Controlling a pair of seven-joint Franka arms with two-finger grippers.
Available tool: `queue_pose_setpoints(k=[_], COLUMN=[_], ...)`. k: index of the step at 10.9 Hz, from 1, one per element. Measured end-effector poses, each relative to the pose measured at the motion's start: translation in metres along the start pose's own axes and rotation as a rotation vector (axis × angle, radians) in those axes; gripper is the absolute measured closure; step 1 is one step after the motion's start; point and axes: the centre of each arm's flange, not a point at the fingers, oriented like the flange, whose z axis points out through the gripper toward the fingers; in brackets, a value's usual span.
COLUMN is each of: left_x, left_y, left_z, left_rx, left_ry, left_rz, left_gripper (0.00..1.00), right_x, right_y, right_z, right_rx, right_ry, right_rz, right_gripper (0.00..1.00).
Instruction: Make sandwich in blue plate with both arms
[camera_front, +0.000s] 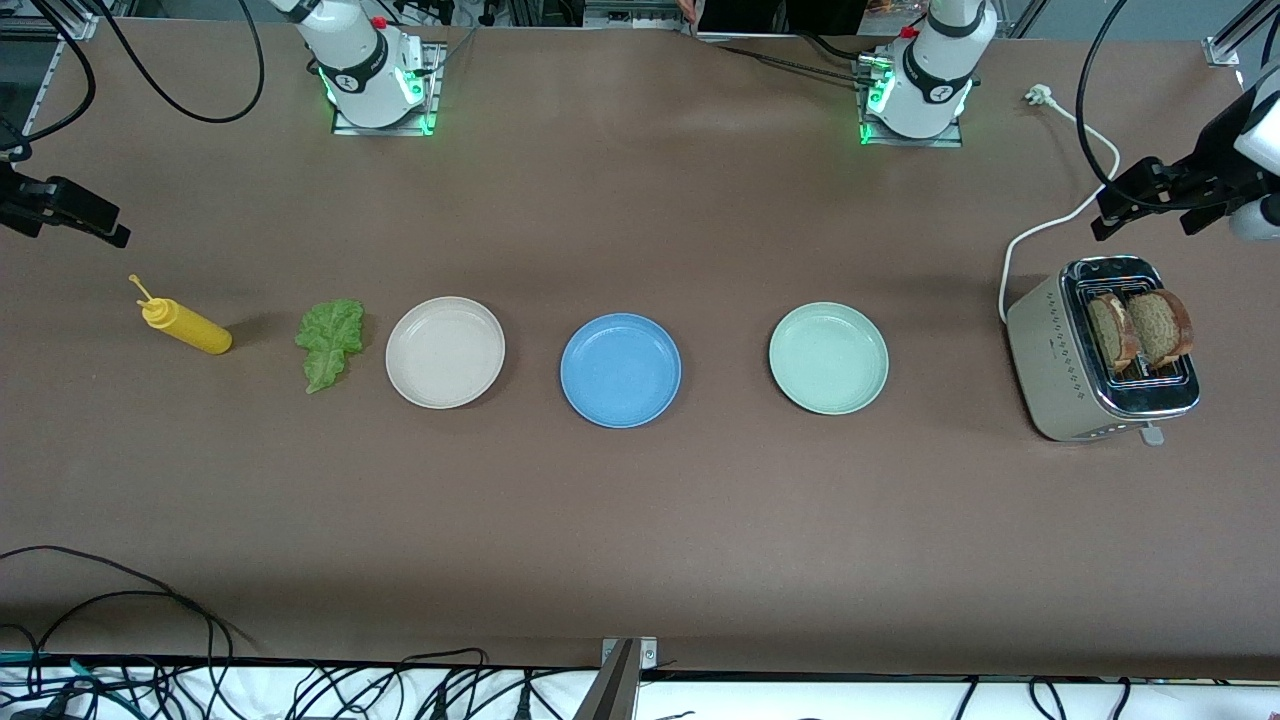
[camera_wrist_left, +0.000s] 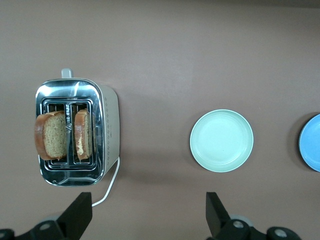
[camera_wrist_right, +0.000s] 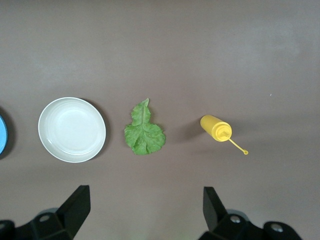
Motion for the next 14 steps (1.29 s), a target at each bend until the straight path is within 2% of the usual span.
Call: queue_pose_setpoints(k=[5,9,14], left_x=[-0.001,-0.001,-0.006], left_y=[-0.007,-0.034,-0.016], left_z=[0.0,-0.004,-0.006], left_rx=[0.0,-0.003,0.0], left_ry=[-0.004,0.003,-0.003], left_rz=[-0.012,-0.057,-0.026], left_gripper=[0.0,0.0,0.0], right_x=[0.0,0.004,0.01], right_y=[0.006,0.006,0.007], right_z=[0.0,0.002,0.002], right_rx=[0.01,0.01,0.01], right_ry=[0.0,0.01,0.022], right_rz=[0.013,0.012,0.015], right_gripper=[0.0,0.0,0.0])
